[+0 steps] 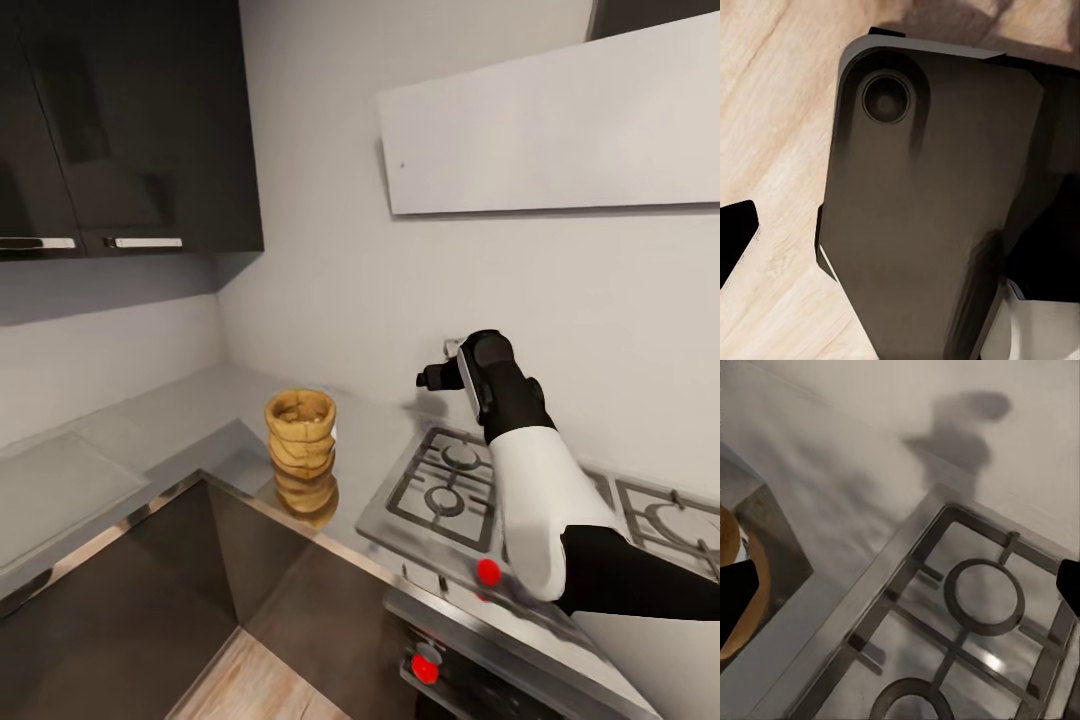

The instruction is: In the kitchen, take the popcorn bag from the countertop, put it into the microwave, and heat it until the popcorn is cooked so the cooked popcorn ends up inside the bag.

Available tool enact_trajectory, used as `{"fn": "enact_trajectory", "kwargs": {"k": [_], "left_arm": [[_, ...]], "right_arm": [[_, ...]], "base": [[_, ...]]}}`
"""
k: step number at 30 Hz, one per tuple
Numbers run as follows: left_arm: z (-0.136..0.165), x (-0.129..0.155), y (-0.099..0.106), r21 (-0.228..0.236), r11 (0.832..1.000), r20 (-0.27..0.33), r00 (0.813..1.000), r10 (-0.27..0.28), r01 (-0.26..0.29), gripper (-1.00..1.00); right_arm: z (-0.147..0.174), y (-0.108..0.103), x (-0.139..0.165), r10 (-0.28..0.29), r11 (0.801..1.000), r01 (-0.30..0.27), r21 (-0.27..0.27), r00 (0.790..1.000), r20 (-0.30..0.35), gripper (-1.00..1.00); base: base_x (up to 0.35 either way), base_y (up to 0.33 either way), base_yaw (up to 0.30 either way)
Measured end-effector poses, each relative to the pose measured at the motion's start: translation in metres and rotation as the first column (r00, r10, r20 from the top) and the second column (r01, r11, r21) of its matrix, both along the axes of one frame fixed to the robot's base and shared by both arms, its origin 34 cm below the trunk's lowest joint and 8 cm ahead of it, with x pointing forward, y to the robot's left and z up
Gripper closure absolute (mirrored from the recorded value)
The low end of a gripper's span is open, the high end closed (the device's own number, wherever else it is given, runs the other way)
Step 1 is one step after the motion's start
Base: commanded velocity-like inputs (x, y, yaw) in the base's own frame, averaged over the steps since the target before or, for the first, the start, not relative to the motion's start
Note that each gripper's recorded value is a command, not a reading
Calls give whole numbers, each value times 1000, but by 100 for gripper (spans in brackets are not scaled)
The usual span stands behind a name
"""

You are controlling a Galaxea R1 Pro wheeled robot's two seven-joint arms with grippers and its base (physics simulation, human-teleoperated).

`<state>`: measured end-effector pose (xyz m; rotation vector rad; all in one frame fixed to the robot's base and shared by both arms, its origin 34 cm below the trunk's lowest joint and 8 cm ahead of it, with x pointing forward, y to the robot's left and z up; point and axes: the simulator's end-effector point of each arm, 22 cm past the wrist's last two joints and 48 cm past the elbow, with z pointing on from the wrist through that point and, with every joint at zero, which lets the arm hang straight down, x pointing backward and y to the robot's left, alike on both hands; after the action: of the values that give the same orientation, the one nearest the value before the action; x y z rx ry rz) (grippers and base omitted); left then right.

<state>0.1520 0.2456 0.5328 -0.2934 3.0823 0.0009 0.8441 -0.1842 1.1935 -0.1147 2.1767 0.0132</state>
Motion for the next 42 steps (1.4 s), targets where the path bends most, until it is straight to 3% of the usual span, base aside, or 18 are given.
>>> {"fn": "enact_trajectory", "kwargs": {"k": [14, 30, 42], "left_arm": [[0, 0, 0, 0, 1000, 0, 1000, 1, -1, -100], [0, 0, 0, 0, 1000, 1, 1000, 2, -2, -100], [0, 0, 0, 0, 1000, 1, 1000, 2, -2, -100]], "right_arm": [[0, 0, 0, 1, 1000, -1, -1, 1000, 1, -100], [-4, 6, 0, 12, 1000, -12, 12, 1000, -10, -100], [-3, -13, 1, -57, 998, 57, -33, 998, -3, -100]], "base": [[178, 199, 0], [8, 8, 0], [0, 0, 87]]}}
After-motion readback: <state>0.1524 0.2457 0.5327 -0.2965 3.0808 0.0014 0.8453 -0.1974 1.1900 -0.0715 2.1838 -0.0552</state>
